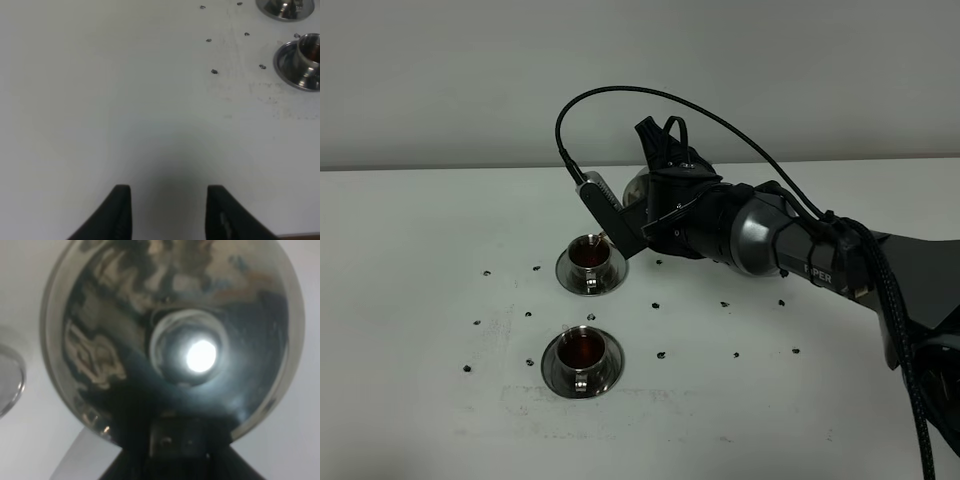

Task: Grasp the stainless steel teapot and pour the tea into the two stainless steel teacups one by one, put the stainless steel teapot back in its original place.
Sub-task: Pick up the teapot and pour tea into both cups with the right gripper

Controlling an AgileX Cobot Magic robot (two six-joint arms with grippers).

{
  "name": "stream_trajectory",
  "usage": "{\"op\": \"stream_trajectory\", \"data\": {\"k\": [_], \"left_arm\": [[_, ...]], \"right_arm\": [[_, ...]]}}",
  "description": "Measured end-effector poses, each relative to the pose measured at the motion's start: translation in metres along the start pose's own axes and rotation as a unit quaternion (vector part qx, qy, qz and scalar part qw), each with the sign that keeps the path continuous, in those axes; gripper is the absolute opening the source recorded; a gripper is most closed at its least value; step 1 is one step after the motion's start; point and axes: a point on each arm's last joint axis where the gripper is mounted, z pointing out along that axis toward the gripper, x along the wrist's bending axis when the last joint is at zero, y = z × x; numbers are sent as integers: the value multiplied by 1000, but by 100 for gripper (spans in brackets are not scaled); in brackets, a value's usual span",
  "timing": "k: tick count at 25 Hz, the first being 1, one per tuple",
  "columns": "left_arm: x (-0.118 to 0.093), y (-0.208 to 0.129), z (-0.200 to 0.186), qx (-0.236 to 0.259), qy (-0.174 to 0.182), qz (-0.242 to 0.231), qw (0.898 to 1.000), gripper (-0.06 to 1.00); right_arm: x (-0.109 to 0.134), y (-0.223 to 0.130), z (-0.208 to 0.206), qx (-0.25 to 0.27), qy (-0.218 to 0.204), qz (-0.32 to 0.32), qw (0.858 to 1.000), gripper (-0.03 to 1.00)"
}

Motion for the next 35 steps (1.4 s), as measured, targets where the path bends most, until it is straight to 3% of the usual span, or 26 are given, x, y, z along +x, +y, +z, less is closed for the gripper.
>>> {"op": "stream_trajectory", "data": {"k": [19,35], "left_arm": [[0,0,0,0,0,-1,1000,37],[0,0,0,0,0,-1,1000,37]], "right_arm": [[0,0,0,-1,1,1,1000,19],[9,3,-5,-31,70,109,991,19]]}}
